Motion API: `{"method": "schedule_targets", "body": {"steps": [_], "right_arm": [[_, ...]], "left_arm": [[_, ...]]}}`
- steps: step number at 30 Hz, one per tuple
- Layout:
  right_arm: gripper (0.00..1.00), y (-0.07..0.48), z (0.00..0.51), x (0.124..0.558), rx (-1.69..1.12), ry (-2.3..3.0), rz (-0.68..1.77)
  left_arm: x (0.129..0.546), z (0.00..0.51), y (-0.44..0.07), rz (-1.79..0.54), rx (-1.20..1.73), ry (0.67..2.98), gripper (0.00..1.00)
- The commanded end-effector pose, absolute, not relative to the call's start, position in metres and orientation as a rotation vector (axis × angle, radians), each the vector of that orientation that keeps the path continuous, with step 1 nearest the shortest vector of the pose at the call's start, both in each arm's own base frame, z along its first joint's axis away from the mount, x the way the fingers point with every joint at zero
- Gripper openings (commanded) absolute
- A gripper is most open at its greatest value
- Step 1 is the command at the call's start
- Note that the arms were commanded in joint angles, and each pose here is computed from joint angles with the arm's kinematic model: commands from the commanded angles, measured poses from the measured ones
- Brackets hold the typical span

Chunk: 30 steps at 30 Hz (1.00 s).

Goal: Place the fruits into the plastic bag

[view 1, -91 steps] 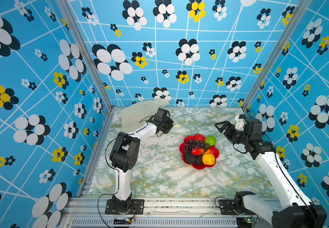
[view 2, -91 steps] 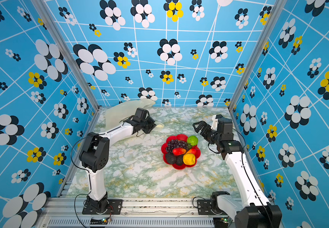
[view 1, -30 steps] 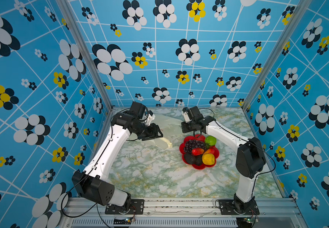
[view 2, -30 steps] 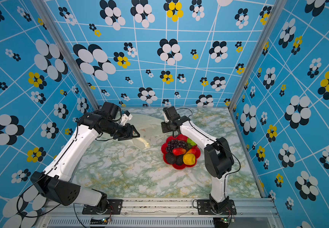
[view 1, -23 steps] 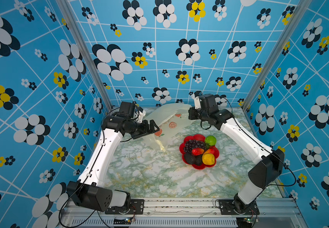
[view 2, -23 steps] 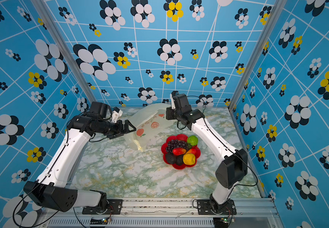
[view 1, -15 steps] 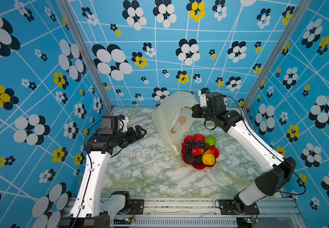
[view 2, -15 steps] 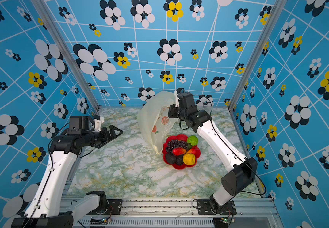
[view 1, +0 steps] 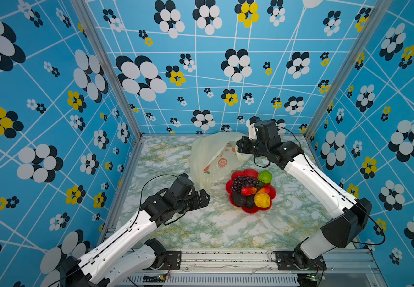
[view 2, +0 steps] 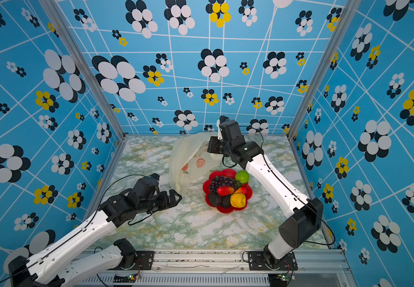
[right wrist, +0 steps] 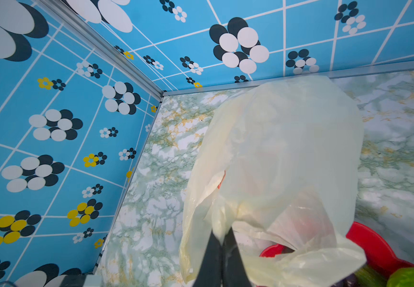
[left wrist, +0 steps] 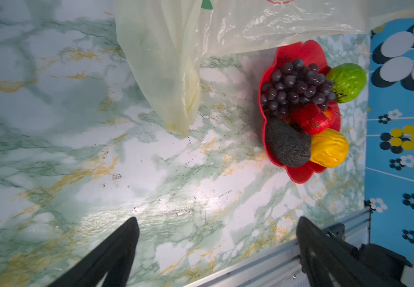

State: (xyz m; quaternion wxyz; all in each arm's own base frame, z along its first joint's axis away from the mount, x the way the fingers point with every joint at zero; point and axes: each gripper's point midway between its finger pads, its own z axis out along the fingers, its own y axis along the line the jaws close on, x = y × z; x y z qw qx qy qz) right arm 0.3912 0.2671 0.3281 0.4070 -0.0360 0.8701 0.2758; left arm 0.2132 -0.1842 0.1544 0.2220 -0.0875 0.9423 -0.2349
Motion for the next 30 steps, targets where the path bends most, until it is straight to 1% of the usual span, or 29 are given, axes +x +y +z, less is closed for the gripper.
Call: {"method": "schedule_targets", "body": {"steps": [1, 3, 7, 9, 11, 14, 17, 25, 30], "right_arm": [[0.00, 0.274, 0.344, 0.378, -0.096, 2.164, 0.777], [0.00, 0.277, 0.344, 0.372, -0.098, 2.163, 0.805], [0.00, 0.279, 0.353, 0.365, -0.100, 2.139, 0.836], [0.00, 0.280, 0.340, 0.362, -0.098, 2.165, 0.835], [0.00, 0.281, 0.341, 0.361, -0.097, 2.164, 0.844], [0.00, 0.282, 0.340, 0.361, -0.098, 2.166, 0.844], [0.00, 0.282, 0.339, 0.362, -0.102, 2.166, 0.841], [0.00, 0.286, 0.337, 0.364, -0.113, 2.163, 0.850], [0.00, 0.285, 0.334, 0.364, -0.114, 2.166, 0.843]], "left_arm": [[0.238, 0.157, -0.168, -0.430, -0.287, 2.527, 0.94], [0.244, 0.155, -0.160, -0.333, -0.268, 2.526, 0.86], [0.253, 0.146, -0.164, -0.263, -0.224, 2.545, 0.77], [0.259, 0.137, -0.170, -0.260, -0.207, 2.553, 0.73], [0.263, 0.131, -0.181, -0.299, -0.200, 2.564, 0.69], [0.266, 0.126, -0.199, -0.351, -0.190, 2.577, 0.69], [0.263, 0.120, -0.211, -0.338, -0.162, 2.605, 0.70], [0.250, 0.086, -0.206, -0.249, -0.188, 2.681, 0.70], [0.250, 0.073, -0.208, -0.226, -0.178, 2.691, 0.65]]}}
